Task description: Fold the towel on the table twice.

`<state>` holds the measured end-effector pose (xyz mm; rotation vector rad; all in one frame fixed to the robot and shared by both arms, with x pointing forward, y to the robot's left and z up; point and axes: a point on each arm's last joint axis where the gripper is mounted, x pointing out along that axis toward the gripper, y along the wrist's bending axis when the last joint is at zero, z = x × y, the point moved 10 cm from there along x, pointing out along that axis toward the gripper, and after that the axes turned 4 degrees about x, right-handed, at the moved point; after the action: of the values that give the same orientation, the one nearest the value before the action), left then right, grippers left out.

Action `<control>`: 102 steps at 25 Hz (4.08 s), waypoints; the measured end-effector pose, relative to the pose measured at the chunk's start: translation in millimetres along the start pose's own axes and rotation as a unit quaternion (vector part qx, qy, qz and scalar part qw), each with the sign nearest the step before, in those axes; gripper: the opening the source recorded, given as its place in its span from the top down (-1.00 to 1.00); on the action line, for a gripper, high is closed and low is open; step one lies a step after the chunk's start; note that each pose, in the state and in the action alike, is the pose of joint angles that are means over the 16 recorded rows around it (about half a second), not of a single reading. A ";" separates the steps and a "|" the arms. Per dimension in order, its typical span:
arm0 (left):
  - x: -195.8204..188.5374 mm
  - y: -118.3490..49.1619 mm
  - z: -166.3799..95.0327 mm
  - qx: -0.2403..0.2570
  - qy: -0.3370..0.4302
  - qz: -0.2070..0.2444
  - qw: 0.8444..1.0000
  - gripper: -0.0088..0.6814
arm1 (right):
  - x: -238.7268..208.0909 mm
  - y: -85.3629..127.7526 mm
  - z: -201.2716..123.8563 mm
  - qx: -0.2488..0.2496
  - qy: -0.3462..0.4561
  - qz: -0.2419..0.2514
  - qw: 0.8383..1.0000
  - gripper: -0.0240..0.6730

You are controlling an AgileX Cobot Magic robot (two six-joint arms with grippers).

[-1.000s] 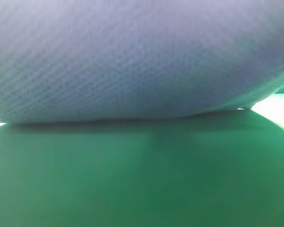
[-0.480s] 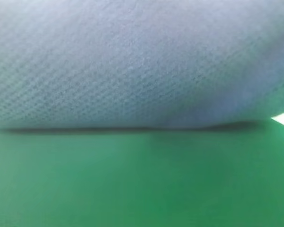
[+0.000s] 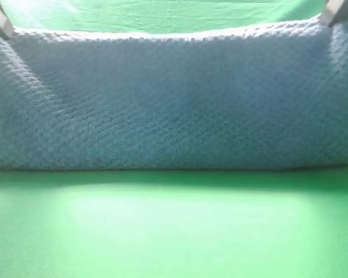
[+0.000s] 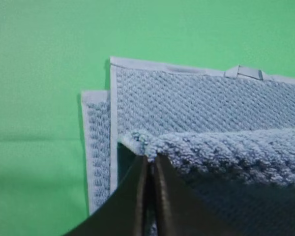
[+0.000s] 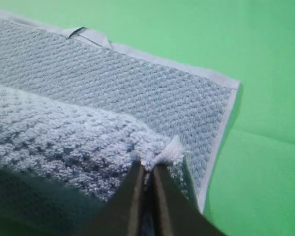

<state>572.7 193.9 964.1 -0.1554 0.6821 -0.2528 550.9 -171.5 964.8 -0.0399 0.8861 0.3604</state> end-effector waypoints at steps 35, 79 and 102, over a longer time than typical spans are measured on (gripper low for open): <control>111.6 38.8 24.7 0.049 -0.097 0.083 0.991 0.04 | 112.8 -48.4 61.7 0.007 -0.043 -0.049 0.998 0.20; -242.6 -47.4 -4.4 0.146 -0.125 -0.094 0.977 0.97 | -212.8 4.6 -27.4 -0.035 -0.198 -0.015 0.980 0.93; -219.7 -11.7 -95.4 0.142 -0.216 -0.074 0.963 0.97 | -217.3 23.2 -112.3 -0.057 -0.333 0.039 0.941 0.93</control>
<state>345.4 238.7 1025.9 0.0151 0.1942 -0.4416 333.9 -233.4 1061.9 0.0124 0.1952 0.4620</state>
